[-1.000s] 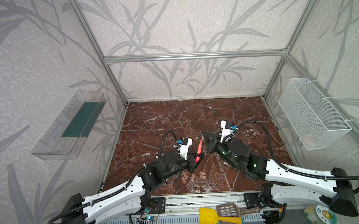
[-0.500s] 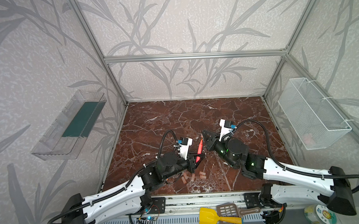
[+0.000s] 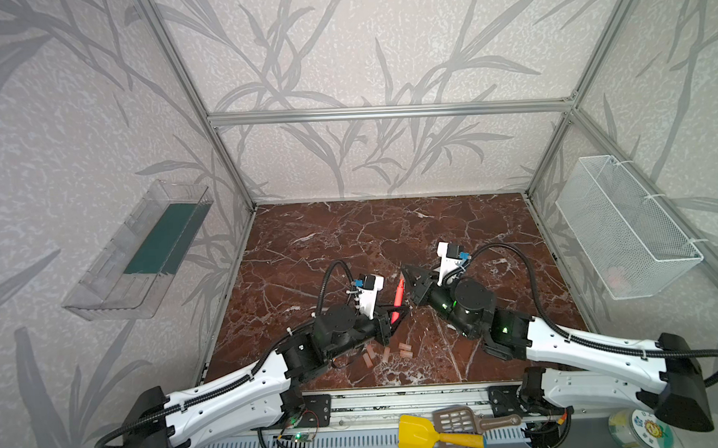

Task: Insert the pens into the pen caps
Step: 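Push the cap onto the marker tip with the right gripper, then press the pink cap down onto the marker held upright by the left gripper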

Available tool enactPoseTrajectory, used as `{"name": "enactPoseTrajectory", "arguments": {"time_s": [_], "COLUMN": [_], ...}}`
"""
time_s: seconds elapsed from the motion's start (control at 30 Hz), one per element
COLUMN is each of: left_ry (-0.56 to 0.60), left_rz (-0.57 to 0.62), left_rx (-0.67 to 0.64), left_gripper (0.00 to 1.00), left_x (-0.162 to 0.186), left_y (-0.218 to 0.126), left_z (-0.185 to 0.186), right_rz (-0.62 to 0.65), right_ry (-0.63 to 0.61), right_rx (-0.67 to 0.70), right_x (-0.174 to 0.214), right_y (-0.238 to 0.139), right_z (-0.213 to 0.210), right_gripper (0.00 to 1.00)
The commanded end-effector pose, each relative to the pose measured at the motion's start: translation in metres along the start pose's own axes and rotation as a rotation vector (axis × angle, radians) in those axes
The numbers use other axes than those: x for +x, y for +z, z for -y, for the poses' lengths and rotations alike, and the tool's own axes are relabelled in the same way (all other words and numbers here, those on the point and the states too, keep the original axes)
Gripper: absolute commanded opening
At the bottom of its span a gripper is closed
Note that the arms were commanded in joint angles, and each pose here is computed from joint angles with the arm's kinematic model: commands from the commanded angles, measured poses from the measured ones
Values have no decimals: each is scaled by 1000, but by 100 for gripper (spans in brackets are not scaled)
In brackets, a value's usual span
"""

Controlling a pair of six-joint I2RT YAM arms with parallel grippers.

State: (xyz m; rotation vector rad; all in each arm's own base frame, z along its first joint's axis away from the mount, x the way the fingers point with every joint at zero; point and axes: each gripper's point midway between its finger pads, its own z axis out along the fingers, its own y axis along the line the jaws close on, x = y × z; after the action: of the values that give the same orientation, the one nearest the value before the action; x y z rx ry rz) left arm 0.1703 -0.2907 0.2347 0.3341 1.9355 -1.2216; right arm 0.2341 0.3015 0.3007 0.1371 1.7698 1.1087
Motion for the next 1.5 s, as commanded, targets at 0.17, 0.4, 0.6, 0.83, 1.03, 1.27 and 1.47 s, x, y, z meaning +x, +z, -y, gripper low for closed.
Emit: {"name": "enactPoseTrajectory", "arguments": {"time_s": [0.17, 0.4, 0.6, 0.83, 1.03, 1.27, 1.47], "left_ry": [16, 7, 24, 27, 33, 72, 108], "left_rz": [54, 75, 80, 110, 123, 111, 71], "left_rx": [-16, 35, 106, 117, 101, 110, 151], "left_gripper": [0, 0, 0, 0, 0, 0, 0], "left_x": [-13, -16, -20, -27, -32, -27, -18], "left_y": [0, -1, -4, -11, -12, -16, -16], "left_z": [0, 6, 19, 20, 18, 18, 24], "right_rz": [-65, -96, -130, -130, -153, -109, -13], "right_ry": [42, 42, -1, -10, -28, -58, -100], "right_rx": [-47, -96, -171, -219, -197, -131, -91], "right_x": [14, 26, 35, 41, 59, 46, 11], "right_y": [-2, -5, -9, -22, -30, -32, -40], "right_z": [-3, -2, -11, -10, -14, -10, -17], "right_gripper": [3, 3, 4, 4, 4, 24, 60]}}
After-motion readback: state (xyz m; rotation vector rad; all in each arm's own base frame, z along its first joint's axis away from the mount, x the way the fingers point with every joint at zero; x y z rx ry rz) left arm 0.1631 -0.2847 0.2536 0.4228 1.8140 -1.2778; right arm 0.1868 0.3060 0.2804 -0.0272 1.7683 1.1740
